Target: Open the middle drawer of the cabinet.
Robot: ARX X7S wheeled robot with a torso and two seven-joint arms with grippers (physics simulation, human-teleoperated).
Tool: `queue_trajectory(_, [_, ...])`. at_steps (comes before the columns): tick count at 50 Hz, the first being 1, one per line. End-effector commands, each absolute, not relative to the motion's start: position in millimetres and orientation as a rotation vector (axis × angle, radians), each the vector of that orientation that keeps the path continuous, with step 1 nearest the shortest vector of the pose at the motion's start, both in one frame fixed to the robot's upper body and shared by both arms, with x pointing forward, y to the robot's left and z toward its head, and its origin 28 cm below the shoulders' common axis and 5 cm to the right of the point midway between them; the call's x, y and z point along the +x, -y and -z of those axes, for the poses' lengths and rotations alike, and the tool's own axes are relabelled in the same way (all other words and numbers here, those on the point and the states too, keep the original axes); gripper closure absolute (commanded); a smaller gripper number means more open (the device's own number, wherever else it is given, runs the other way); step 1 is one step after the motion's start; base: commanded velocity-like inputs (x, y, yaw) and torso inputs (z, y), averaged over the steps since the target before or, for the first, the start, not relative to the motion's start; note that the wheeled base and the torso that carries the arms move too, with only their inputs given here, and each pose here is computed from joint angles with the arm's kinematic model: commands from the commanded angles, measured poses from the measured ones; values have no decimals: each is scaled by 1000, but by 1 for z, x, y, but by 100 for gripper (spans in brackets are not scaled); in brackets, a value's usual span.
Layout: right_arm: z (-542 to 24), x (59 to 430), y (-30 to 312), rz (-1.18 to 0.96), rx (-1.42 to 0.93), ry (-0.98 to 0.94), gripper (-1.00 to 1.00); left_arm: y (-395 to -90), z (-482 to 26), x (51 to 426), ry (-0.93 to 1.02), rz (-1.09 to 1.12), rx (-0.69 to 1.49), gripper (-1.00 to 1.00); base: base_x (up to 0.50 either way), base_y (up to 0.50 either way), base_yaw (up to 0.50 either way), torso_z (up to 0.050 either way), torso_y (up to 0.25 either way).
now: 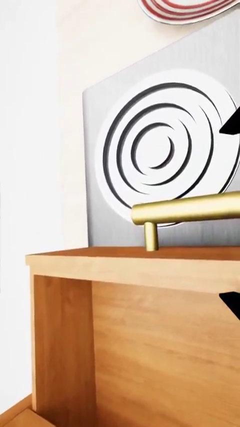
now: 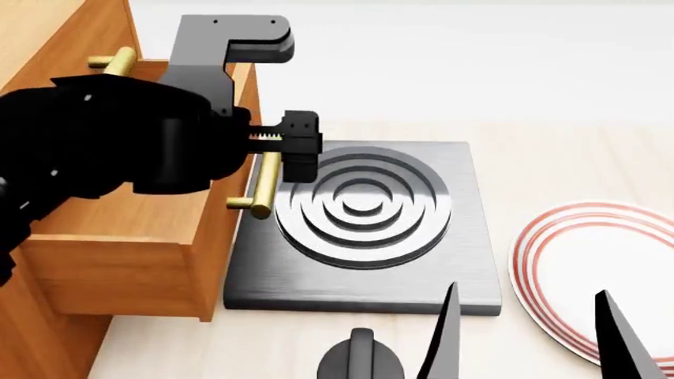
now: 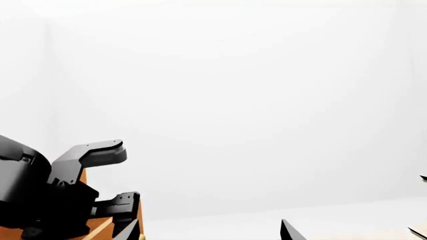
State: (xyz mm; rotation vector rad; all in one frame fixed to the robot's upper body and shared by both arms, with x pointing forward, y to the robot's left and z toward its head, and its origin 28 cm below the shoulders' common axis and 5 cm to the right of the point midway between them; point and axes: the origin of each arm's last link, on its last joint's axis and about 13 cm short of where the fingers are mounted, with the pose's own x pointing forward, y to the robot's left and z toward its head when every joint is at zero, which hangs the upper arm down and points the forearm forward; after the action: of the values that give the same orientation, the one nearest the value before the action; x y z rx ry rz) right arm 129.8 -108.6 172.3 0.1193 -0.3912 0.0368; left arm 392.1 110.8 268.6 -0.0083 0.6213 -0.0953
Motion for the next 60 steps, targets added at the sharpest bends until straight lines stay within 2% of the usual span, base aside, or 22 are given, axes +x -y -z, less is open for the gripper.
queue_trajectory(1, [-173,129,109,-37,119,392,-100,-111,-248,391,-672,97,-17,-100,0,0,0,0,0])
queue_trajectory(14, [-173,130,108,-40,117,391,-100,-110,-245,391,-667,106,-32,-100,3,0,0,0,0])
queue_trajectory(60, [-171,130,108,-44,115,388,-100,-74,-248,372,-648,368,-135,-100,1,0,0,0,0])
